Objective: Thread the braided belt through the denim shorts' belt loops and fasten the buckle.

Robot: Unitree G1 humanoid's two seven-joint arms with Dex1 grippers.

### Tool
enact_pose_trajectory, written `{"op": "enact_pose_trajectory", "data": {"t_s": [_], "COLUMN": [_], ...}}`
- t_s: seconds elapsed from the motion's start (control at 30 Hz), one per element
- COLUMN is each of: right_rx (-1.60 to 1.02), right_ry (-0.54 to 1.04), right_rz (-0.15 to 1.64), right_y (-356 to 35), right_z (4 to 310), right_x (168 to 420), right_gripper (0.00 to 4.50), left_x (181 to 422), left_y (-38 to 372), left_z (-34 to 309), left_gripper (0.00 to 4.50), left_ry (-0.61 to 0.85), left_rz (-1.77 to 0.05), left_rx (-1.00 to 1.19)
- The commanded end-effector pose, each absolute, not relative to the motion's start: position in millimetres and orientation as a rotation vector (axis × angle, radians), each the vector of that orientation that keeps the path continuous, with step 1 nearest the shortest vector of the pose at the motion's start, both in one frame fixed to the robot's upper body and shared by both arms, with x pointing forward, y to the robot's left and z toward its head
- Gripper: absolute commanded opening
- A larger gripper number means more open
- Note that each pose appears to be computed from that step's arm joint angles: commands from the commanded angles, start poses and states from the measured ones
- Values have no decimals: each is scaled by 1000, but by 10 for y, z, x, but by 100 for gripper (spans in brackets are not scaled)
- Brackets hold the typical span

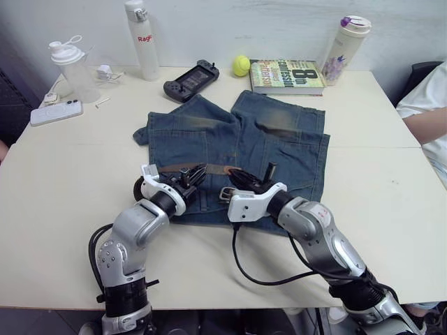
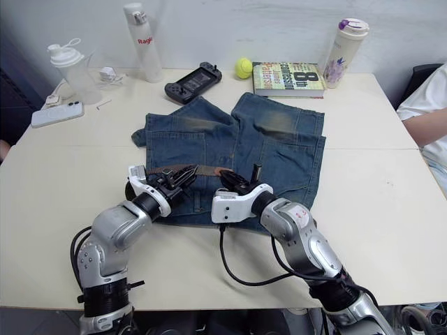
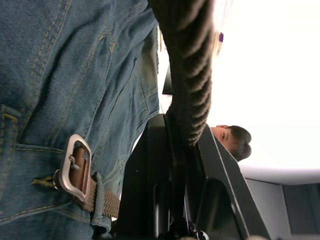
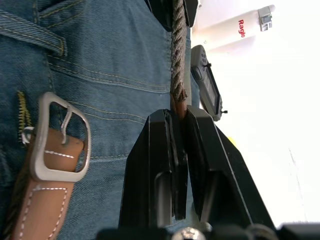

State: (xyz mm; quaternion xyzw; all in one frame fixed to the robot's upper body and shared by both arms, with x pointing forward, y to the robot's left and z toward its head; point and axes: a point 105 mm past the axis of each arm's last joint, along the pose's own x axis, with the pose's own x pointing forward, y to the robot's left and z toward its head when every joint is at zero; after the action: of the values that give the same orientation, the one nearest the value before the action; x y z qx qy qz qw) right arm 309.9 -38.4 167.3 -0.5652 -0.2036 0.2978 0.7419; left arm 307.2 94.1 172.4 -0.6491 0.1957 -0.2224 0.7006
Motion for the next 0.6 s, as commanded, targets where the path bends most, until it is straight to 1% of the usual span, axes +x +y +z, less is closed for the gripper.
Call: {"op": "enact_pose_trajectory", "data": {"t_s": [0.03,0.07,0.17,0.23,0.3,0.37,0.47,0.53,0.6], "right_rx": [-1119,-1088,-1021,-884,-755,-692,-569,-531,-506], "right_ry": [-493,-489,-455,-389,-341,-296,-190,-140,-107], "right_rz": [657,662,639,674,716,744,818,843,856], "right_y": [-333,-329,-385,-453,-557,-672,-842,-920,-949], "right_z": [1832,1843,1868,1871,1913,1931,1894,1862,1836], "right_x": [3016,3008,3041,3032,2995,2976,2925,2906,2892], "right_gripper": [89,117,263,350,350,350,350,350,350], "left_x": [2978,2978,2980,2948,2891,2837,2783,2751,2738], "left_y": [843,851,915,1027,1182,1310,1608,1762,1825], "left_z": [2041,2059,2041,2043,1980,1894,1738,1671,1643], "left_gripper": [0,0,0,0,0,0,0,0,0], "left_ry": [341,328,316,277,259,270,295,308,311], "left_rz": [-649,-659,-640,-653,-651,-640,-570,-537,-530], "left_rx": [-1411,-1416,-1413,-1373,-1301,-1234,-1155,-1124,-1119]}}
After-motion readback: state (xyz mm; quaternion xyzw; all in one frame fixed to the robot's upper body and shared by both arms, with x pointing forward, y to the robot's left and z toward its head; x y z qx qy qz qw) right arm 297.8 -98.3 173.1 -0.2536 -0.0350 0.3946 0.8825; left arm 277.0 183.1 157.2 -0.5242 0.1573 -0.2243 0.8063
